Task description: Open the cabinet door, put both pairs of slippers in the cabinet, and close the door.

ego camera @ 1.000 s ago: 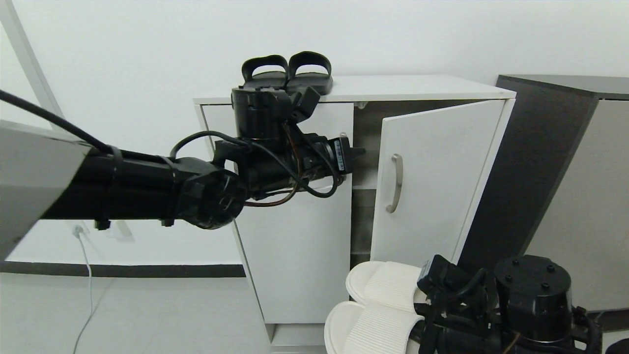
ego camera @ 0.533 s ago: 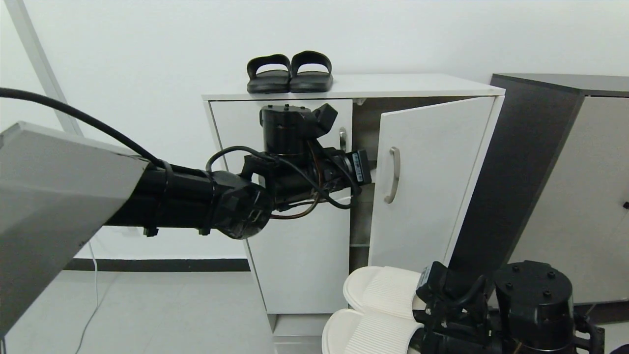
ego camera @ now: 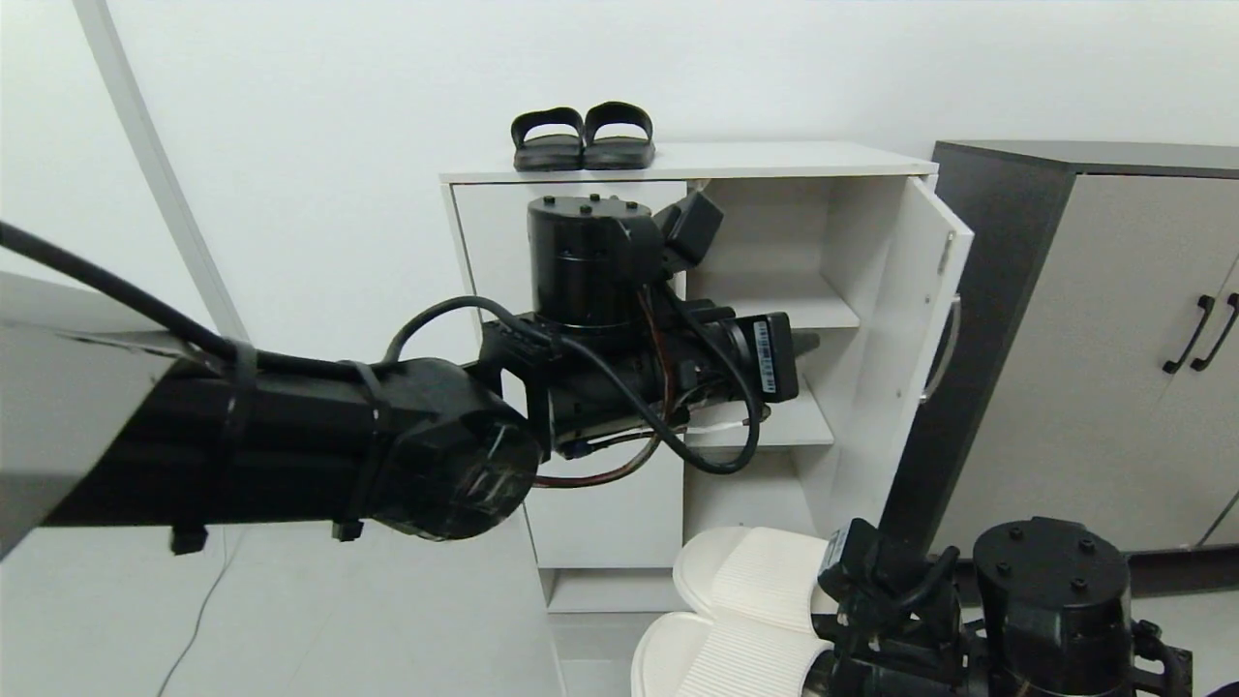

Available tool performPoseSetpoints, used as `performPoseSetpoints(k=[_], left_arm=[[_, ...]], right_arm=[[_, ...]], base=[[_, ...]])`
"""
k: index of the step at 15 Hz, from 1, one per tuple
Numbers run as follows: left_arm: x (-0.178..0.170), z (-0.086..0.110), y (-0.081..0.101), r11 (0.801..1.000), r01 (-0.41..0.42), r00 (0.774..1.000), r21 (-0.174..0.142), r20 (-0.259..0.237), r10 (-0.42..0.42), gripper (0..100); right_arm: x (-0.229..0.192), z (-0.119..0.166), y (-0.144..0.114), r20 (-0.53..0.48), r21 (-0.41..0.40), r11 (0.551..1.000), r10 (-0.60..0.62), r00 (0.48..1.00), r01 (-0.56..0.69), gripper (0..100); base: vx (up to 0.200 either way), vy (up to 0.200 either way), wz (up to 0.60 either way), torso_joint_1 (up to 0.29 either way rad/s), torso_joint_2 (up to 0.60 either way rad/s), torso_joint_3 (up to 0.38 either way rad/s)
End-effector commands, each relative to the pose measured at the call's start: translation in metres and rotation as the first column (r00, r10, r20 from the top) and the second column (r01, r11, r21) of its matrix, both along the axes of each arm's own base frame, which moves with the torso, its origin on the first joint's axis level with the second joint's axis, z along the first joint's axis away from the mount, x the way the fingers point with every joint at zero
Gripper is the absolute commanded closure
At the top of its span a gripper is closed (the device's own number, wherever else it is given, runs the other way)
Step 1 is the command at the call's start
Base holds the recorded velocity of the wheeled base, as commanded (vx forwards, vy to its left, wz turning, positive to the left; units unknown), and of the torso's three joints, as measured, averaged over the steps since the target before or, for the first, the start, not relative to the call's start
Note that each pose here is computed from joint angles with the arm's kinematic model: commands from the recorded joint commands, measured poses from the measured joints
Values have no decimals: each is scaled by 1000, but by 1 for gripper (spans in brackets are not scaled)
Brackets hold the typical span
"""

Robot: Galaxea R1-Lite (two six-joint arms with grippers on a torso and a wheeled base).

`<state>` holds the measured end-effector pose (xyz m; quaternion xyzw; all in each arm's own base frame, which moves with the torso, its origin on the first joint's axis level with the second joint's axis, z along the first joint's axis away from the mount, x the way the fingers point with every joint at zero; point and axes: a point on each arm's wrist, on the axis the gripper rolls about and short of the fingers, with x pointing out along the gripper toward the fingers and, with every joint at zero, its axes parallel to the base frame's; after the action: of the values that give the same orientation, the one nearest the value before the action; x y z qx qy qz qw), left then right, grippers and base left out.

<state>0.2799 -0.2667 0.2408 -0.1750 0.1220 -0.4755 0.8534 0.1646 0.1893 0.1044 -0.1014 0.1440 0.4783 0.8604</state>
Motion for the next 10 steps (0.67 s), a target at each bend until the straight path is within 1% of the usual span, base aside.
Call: performPoseSetpoints(k=[1,2,4,5,6,7,8,9,10], left_arm=[[-9,12,27,998,-57,998,-12,15,58,100],[-18,15,45,996,-91,996,-9,12,91,100],[-63,21,93,992,-126,992,-11,16,126,100],[-77,22,104,992,-128,992,-16,21,128,100],[-128,24,143,990,-136,989,-48,51,138,100],[-155,21,165,985,-160,984,-65,66,165,100],[-181,16,186,976,-207,975,-67,66,211,100],[-205,10,207,961,-273,958,-49,76,276,100],[-224,1,226,940,-341,934,-11,107,340,100]], right_arm=[[0,0,0,0,0,1000,-2,1000,2,100],[1,1,0,3,2,1000,-5,1000,5,100],[8,2,-1,5,12,999,-30,1000,30,100],[9,2,-1,6,13,999,-36,999,36,100],[13,3,-2,8,15,999,-46,999,46,100],[14,3,-2,9,16,999,-48,999,48,100],[14,3,-1,10,17,999,-48,999,48,100],[14,3,-2,9,16,999,-50,999,49,100],[14,3,-2,9,16,999,-50,999,49,100]], base=[[0,0,0,0,0,0],[0,0,0,0,0,0],[0,0,0,0,0,0],[0,0,0,0,0,0],[0,0,0,0,0,0],[0,0,0,0,0,0],[0,0,0,0,0,0],[0,0,0,0,0,0],[0,0,0,0,0,0]])
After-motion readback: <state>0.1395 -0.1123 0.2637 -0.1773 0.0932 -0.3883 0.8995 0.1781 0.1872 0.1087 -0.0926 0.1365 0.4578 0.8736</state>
